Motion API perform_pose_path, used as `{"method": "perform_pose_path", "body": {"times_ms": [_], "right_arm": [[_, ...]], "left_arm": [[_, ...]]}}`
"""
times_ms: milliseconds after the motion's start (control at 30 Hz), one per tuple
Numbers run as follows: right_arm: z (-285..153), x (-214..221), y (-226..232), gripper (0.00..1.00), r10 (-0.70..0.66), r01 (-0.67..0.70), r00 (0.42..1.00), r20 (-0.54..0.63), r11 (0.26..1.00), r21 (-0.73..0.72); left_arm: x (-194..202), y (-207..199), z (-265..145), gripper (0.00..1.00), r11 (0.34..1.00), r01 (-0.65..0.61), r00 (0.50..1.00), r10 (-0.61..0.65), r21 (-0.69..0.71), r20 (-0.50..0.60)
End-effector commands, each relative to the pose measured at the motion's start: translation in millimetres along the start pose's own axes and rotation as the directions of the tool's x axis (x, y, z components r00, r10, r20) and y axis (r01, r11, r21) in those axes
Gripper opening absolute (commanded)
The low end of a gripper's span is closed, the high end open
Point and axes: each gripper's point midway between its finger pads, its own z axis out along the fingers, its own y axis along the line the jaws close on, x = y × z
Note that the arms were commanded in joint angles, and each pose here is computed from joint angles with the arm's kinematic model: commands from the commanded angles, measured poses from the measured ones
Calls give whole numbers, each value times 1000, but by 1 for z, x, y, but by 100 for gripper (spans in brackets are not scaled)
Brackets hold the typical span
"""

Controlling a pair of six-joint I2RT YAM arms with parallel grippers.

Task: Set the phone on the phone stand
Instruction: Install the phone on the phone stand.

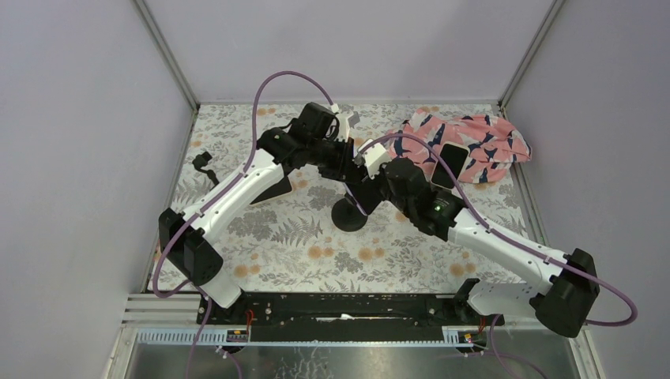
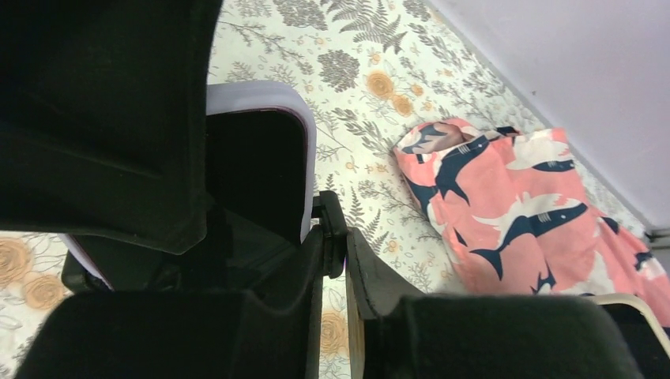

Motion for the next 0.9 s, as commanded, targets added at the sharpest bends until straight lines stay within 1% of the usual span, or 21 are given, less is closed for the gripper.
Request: {"method": "perform_pose_path", "body": {"times_ms": [0, 100, 233, 533, 867], "right_arm": [[-33, -16, -5, 0, 43, -37, 997, 59, 995, -94], [-33, -15, -6, 0, 83, -75, 995, 58, 989, -126], [-34, -14, -13, 0, 92, -85, 994, 60, 990, -117], [-40, -17, -27, 6, 123, -112, 990, 74, 984, -140], [-44, -16, -40, 13, 125, -116, 989, 75, 986, -122]], "left_arm": [[61, 123, 7, 0, 859, 123, 964, -222, -497, -145], [61, 125, 7, 0, 855, 119, 965, -220, -505, -145], [64, 128, 7, 0, 850, 111, 963, -220, -515, -155], [70, 135, 5, 0, 843, 105, 959, -226, -528, -170], [74, 139, 4, 0, 842, 97, 958, -224, -531, -179]]}}
